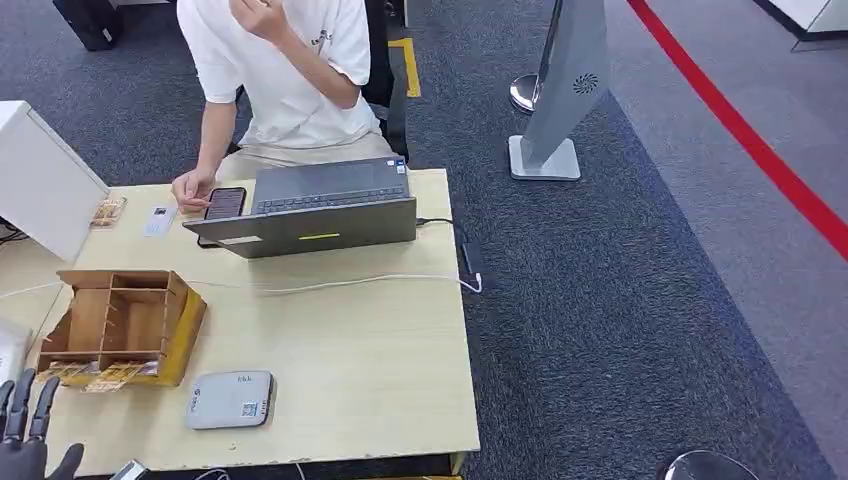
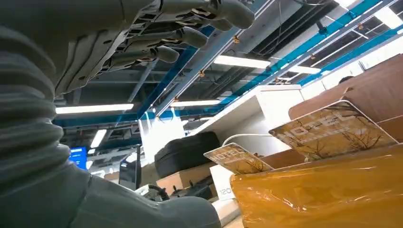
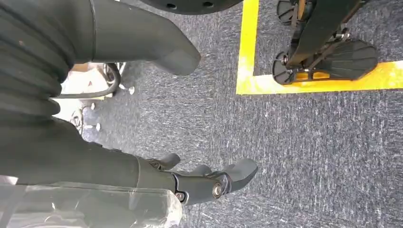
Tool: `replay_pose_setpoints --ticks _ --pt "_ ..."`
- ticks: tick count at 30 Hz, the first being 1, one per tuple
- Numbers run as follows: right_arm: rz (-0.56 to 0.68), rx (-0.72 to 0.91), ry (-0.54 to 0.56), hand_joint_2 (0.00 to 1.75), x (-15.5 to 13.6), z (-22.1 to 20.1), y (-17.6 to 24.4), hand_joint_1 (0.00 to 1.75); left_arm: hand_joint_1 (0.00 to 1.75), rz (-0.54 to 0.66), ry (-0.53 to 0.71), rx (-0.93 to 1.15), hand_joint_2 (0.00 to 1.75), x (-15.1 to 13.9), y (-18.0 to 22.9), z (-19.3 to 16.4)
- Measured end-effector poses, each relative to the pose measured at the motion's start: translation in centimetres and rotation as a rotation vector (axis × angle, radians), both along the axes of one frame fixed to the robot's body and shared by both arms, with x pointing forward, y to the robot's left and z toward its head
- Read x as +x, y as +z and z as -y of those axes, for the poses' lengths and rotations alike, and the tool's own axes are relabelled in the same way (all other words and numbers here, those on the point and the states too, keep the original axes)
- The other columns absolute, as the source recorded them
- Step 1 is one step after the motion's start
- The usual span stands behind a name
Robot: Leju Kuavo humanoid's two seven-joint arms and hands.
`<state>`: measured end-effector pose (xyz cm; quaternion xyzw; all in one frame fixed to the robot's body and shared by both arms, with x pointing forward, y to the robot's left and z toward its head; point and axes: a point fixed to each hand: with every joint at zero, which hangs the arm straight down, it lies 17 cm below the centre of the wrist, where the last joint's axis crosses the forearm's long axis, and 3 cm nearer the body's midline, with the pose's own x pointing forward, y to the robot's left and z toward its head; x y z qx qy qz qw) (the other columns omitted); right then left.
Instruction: Pass the card to the sensor for recognition and then transmit it.
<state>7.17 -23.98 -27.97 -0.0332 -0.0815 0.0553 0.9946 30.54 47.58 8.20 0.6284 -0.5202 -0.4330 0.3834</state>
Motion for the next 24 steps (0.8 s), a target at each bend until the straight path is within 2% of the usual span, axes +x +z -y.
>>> replay_pose_setpoints --ticks 5,12,24 --pt "-0.001 -0.003 0.017 1.75 0.0 0.1 0.0 0.00 0.00 0.018 -0.003 -0.004 1.75 1.0 0.5 -0.1" --pt "0.002 -0.007 0.032 1.75 0.2 0.1 0.0 0.00 0.00 0.037 -0.075 -0.009 1.75 3.2 1.1 3.0" --pt "0.000 -0.009 0.045 1.75 0.2 0.1 0.0 0.00 0.00 0.040 -0.137 -0.028 1.75 4.4 0.9 6.3"
